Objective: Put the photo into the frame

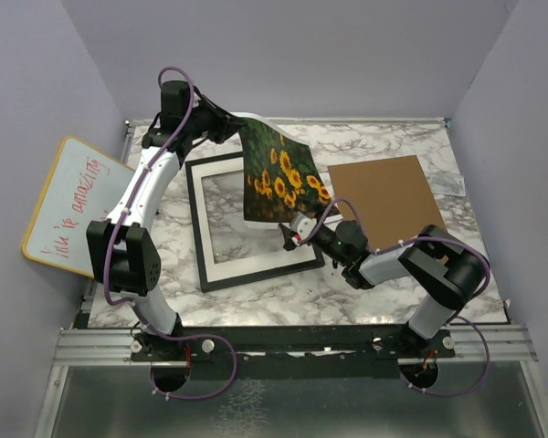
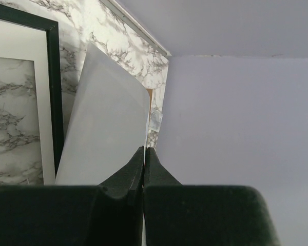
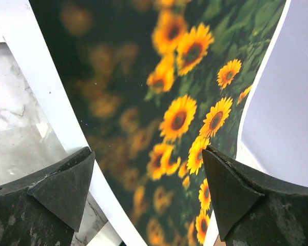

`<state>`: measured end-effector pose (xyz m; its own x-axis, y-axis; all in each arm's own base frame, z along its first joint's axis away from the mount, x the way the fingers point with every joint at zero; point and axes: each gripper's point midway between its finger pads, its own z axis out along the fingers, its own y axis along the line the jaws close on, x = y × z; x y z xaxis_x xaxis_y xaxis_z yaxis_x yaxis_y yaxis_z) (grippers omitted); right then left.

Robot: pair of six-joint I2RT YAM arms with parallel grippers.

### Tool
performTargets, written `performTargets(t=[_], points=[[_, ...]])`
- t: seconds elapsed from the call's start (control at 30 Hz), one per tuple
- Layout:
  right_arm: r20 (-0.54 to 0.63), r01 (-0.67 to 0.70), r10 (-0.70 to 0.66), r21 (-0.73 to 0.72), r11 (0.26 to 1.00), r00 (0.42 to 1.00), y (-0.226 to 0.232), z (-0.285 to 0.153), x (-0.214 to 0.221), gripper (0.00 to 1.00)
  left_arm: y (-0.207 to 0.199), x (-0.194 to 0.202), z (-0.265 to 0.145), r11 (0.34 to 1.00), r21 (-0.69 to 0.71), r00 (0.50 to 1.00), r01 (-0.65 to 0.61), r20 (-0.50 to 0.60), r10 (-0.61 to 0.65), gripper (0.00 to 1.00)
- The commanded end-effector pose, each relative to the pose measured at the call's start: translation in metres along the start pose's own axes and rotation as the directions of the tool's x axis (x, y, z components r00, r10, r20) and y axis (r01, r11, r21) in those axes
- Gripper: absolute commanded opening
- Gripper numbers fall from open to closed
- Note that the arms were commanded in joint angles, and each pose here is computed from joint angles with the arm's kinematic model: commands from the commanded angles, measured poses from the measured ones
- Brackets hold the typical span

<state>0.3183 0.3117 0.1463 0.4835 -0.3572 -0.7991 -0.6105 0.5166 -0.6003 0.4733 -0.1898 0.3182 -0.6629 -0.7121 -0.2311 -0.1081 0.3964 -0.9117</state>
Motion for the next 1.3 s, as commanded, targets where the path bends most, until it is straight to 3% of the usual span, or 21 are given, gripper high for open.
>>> performTargets(t=[0.0, 0.3, 0.53, 0.97, 1.1, 1.27], points=[[0.038, 0.061, -0.063, 0.052, 0.997, 0.997, 0.000, -0.001, -0.006, 0.88, -0.017, -0.004, -0.018, 0.999, 0.038, 0.999, 0.022, 0.031, -0.023, 0.00], [-0.005, 0.063, -0.063, -0.016, 0.998, 0.998, 0.033, -0.020, 0.000, 0.88, -0.011, -0.012, -0.016, 0.999, 0.024, 0.998, 0.041, 0.051, -0.042, 0.00], [-0.039, 0.044, -0.037, 0.177, 0.983, 0.999, 0.004, 0.001, 0.008, 0.88, -0.006, -0.008, -0.019, 0.997, 0.014, 0.996, 0.077, 0.047, -0.077, 0.00], [-0.044, 0.064, -0.055, 0.237, 0.969, 0.998, -0.001, 0.023, 0.016, 0.87, 0.002, -0.002, -0.023, 0.992, -0.001, 0.992, 0.123, 0.039, -0.123, 0.00], [-0.054, 0.107, -0.096, 0.259, 0.960, 0.994, -0.007, 0.028, 0.016, 0.76, 0.003, -0.006, -0.027, 0.994, -0.019, 0.992, 0.110, 0.066, -0.109, 0.00], [-0.089, 0.205, -0.192, 0.183, 0.961, 0.977, 0.005, 0.026, 0.025, 0.62, 0.004, -0.007, -0.026, 0.993, -0.023, 0.991, 0.118, 0.068, -0.116, 0.00]])
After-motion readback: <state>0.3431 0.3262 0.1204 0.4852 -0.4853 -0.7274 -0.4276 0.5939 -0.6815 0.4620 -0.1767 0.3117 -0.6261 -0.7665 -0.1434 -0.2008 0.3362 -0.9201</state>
